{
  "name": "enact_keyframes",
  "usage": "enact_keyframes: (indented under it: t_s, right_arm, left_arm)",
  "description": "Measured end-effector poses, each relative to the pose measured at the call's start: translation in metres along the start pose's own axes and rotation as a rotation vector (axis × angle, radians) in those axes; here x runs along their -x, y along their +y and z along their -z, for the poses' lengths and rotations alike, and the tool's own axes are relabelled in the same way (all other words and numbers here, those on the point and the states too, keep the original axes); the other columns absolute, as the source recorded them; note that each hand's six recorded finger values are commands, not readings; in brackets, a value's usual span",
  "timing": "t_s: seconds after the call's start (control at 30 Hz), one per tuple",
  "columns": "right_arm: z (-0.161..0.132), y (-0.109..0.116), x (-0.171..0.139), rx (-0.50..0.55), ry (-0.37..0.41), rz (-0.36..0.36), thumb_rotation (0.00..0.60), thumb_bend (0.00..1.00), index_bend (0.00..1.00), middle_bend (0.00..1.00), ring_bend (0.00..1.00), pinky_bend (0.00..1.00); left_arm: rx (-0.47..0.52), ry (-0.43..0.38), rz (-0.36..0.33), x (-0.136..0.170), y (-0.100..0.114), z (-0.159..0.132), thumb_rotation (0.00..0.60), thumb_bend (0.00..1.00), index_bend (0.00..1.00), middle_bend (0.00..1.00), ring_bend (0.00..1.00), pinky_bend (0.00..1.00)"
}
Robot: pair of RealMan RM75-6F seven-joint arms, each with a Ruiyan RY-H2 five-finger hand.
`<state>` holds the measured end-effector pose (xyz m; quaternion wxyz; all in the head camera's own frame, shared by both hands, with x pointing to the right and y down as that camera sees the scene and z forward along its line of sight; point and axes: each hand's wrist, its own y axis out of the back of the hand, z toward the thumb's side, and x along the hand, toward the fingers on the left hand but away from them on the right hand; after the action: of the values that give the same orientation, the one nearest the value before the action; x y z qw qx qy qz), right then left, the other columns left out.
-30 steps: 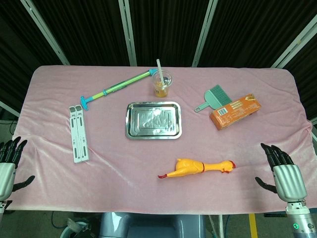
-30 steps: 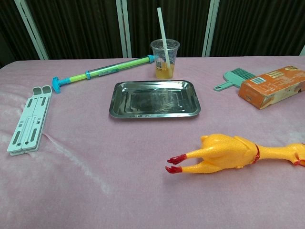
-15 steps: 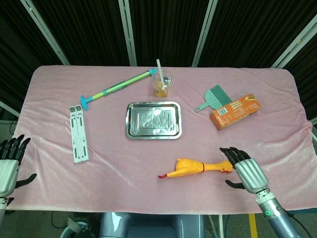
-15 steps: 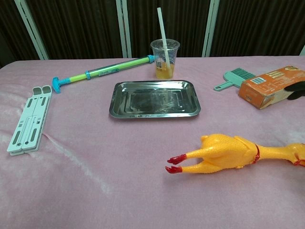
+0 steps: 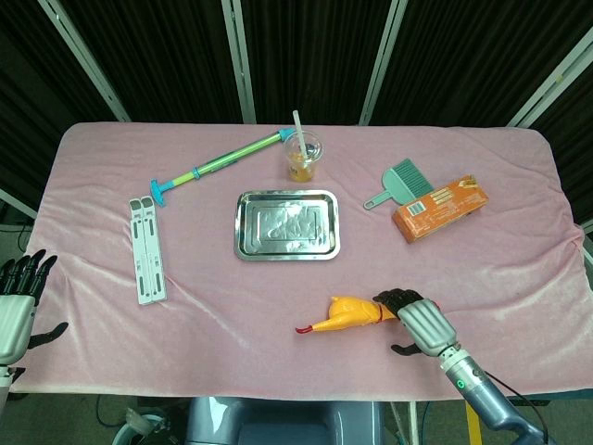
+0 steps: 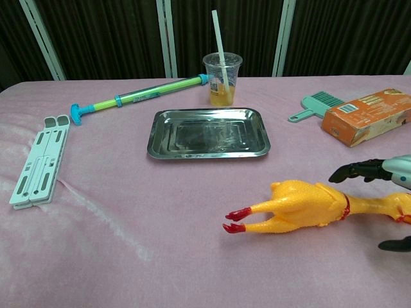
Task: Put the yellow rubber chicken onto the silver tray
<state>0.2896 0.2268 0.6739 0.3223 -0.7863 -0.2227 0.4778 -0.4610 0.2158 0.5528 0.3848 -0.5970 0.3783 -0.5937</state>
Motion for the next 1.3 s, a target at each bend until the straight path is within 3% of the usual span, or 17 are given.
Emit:
enact_keyframes:
  t_s: [0.17, 0.47, 0.73, 0.87, 1.1, 1.3]
  right_arm:
    - [0.008, -0.002, 0.01, 0.001, -0.014, -0.009, 0.6, 0.23, 0.24, 0.23, 0.21, 0.22]
    - [0.023, -0.002, 0.023, 0.022, -0.041, -0.013, 0.6, 0.35, 0.38, 0.32, 0.29, 0.33]
    - [0.023, -0.003, 0.03, 0.035, -0.03, -0.014, 0.6, 0.39, 0.44, 0.36, 0.34, 0.41]
    - [0.024, -0.005, 0.033, 0.039, -0.029, -0.018, 0.6, 0.43, 0.51, 0.41, 0.39, 0.49]
    - [0.023, -0.007, 0.036, 0.061, -0.017, -0.02, 0.6, 0.52, 0.74, 0.57, 0.56, 0.72]
    - [0.022, -0.001, 0.035, 0.106, -0.001, -0.008, 0.6, 0.57, 0.86, 0.67, 0.67, 0.84]
  left_arm:
    - [0.003, 0.005, 0.0, 0.0, 0.0, 0.002, 0.6, 0.0, 0.0, 0.01, 0.0, 0.0]
    - [0.01, 0.01, 0.011, 0.001, -0.003, 0.003, 0.6, 0.0, 0.0, 0.01, 0.0, 0.0]
    - [0.011, 0.013, 0.015, 0.001, -0.003, 0.004, 0.6, 0.0, 0.0, 0.01, 0.0, 0.0]
    - [0.012, 0.014, 0.02, 0.002, -0.004, 0.004, 0.6, 0.0, 0.0, 0.01, 0.0, 0.0]
    - [0.023, 0.018, 0.021, 0.004, -0.005, 0.007, 0.6, 0.0, 0.0, 0.01, 0.0, 0.0]
    - [0.044, 0.009, 0.018, 0.004, -0.005, 0.006, 0.6, 0.0, 0.0, 0.02, 0.0, 0.0]
